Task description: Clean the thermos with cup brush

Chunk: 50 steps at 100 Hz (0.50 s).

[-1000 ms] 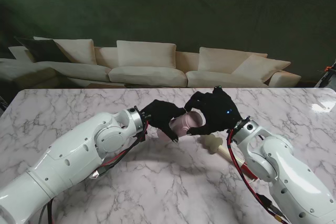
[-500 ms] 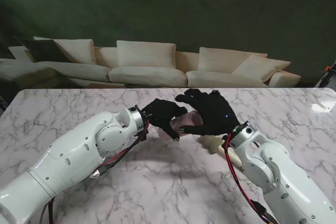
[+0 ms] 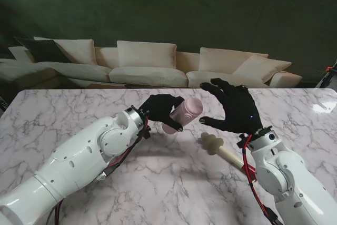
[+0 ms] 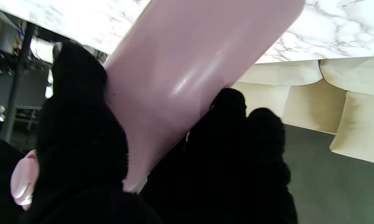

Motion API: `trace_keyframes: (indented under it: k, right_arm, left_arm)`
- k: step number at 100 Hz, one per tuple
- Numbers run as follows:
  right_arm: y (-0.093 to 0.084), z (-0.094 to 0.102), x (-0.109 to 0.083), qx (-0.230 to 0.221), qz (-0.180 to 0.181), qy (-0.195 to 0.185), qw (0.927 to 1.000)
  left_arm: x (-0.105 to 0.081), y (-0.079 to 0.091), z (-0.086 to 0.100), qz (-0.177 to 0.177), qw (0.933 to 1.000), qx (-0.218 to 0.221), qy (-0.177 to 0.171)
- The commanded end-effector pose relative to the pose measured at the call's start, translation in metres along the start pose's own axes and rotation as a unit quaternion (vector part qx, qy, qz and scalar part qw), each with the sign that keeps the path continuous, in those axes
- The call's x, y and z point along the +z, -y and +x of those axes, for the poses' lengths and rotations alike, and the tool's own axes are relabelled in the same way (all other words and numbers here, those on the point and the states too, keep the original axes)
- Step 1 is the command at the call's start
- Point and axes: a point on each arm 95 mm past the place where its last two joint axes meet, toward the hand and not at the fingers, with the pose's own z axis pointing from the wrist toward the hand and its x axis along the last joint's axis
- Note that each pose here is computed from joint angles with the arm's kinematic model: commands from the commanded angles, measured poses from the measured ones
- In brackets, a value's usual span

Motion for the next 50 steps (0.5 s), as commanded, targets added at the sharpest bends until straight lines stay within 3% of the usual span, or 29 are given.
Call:
trace_keyframes:
  k: [1,25,50]
  right_arm:
    - [0.018,-0.01,-0.017,-0.005,0.025,0.027,0.9993]
    - [0.036,-0.021,-0.033,-0.005,0.032,0.072,0.9969]
    - [0.048,-0.024,-0.038,-0.006,0.04,0.09,0.9951]
  left_arm:
    - [0.005,-0.004,-0.001,0.01,0.9997,-0.015,0.013]
    - [0.008,-0.017,-0.018,0.061,0.9938,-0.076,0.054]
    - [0.008,-0.04,-0.032,0.067,0.9888,-0.112,0.073]
